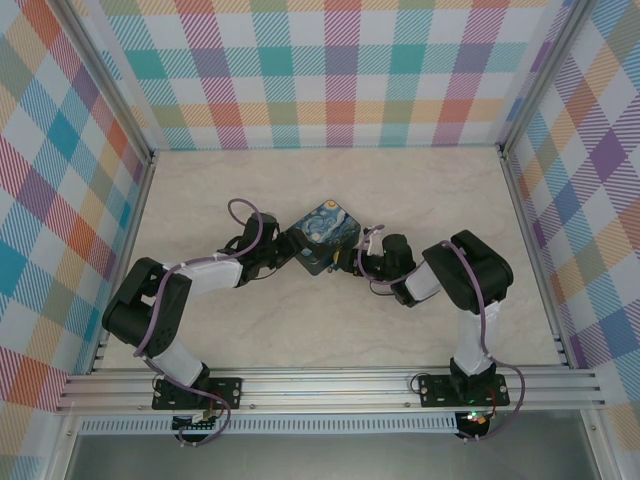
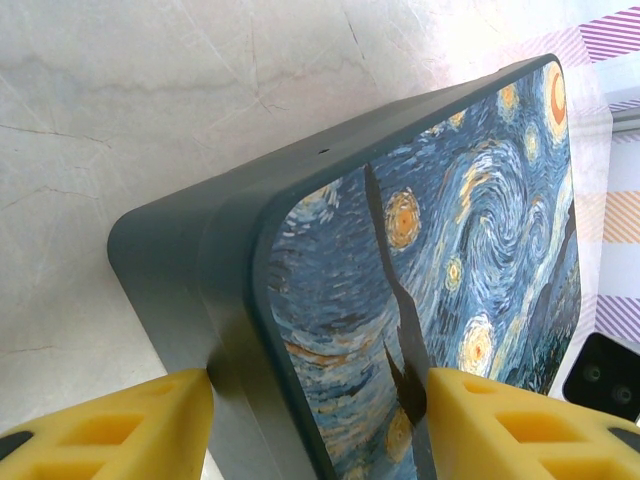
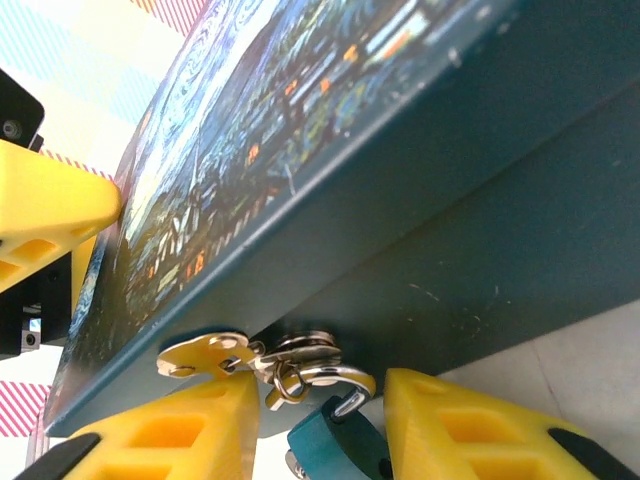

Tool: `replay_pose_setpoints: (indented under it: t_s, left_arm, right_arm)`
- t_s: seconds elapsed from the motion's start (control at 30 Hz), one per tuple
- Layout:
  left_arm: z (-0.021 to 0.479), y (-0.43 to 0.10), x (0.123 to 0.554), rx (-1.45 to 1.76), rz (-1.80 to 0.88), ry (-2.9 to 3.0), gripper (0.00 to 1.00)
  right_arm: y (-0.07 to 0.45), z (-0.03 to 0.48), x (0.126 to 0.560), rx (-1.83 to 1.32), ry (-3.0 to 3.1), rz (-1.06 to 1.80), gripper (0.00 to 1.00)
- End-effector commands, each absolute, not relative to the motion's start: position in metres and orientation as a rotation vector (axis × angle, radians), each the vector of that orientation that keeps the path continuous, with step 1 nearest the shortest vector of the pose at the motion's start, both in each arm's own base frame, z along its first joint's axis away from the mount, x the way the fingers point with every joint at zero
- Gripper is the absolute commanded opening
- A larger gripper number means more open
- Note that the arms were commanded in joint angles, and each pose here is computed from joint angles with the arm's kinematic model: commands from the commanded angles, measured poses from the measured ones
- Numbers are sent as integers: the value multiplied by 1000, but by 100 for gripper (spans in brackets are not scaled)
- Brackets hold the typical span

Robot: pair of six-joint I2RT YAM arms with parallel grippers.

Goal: Unlock the padlock with the key

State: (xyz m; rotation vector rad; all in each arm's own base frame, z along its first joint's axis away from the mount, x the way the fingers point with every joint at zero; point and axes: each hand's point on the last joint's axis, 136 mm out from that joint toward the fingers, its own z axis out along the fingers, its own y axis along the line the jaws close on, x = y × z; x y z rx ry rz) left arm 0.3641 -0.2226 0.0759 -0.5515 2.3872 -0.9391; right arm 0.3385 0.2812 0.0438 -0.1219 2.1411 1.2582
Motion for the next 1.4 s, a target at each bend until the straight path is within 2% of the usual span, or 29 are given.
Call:
replay_pose_setpoints:
  t_s: [0.0,0.53,1.1,1.37]
  left_arm:
    - [64,-219,353,-554,-890,2432,57]
    - [54,-211,349,-566,-844,2452,58]
    - [51,-214,349,-565,-855,2458,57]
    - [51,-215,349,-555,-861,2457,55]
  right_arm:
    - [276,25,336,-58,2210,1238,37]
    - [252,72,365,14,2036,1317,37]
    - [269,42,341,-60,2167,1339,35]
    - [274,29,339,-21,2213,1333,30]
